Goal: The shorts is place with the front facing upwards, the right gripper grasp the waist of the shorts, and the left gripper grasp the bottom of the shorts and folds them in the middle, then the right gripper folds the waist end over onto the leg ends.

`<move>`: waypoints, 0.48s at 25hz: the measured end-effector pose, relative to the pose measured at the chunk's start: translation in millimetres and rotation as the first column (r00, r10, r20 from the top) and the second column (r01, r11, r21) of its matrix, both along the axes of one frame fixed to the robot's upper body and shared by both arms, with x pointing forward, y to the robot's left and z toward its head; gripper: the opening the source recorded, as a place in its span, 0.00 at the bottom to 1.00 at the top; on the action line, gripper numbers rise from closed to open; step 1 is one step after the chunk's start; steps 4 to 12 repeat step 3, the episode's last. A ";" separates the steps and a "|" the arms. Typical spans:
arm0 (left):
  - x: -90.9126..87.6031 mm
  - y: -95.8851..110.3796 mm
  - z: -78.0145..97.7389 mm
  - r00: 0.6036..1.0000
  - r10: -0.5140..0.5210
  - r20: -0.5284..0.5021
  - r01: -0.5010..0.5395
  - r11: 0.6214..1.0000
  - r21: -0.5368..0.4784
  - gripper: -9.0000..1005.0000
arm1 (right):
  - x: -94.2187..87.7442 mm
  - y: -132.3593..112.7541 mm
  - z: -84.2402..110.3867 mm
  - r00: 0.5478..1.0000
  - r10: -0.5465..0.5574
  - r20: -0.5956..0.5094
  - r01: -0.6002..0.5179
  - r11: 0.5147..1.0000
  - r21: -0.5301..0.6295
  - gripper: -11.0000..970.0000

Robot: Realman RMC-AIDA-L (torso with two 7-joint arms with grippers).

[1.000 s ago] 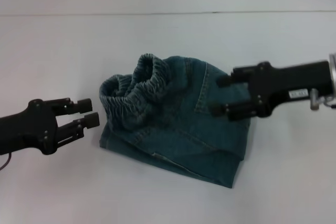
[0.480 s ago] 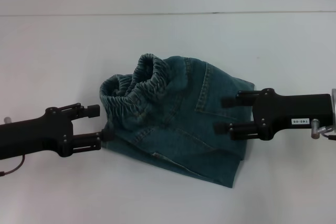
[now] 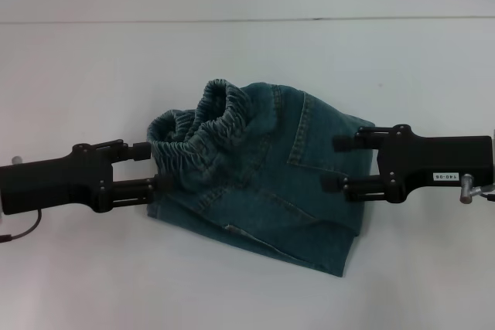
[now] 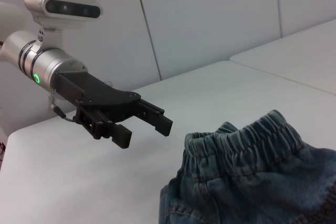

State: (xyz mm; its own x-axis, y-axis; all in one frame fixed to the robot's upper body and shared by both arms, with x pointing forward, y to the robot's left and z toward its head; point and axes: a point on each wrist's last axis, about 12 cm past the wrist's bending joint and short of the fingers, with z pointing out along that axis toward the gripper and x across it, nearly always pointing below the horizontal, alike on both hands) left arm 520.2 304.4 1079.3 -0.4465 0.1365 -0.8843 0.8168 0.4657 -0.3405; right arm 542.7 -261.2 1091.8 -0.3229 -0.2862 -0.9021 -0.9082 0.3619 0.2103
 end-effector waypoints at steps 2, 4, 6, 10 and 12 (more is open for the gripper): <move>0.8 -0.4 0.8 1.000 -0.002 -0.008 0.002 1.000 0.002 0.81 | -0.2 -0.7 -0.3 1.000 -0.004 -0.001 0.004 1.000 0.000 0.83; 1.0 -0.3 1.1 1.000 -0.001 -0.011 0.001 1.000 0.001 0.81 | -0.2 -0.9 -0.3 1.000 -0.005 -0.001 0.005 1.000 0.000 0.83; 1.0 -0.3 1.1 1.000 -0.001 -0.011 0.001 1.000 0.001 0.81 | -0.2 -0.9 -0.3 1.000 -0.005 -0.001 0.005 1.000 0.000 0.83; 1.0 -0.3 1.1 1.000 -0.001 -0.011 0.001 1.000 0.001 0.81 | -0.2 -0.9 -0.3 1.000 -0.005 -0.001 0.005 1.000 0.000 0.83; 1.0 -0.3 1.1 1.000 -0.001 -0.011 0.001 1.000 0.001 0.81 | -0.2 -0.9 -0.3 1.000 -0.005 -0.001 0.005 1.000 0.000 0.83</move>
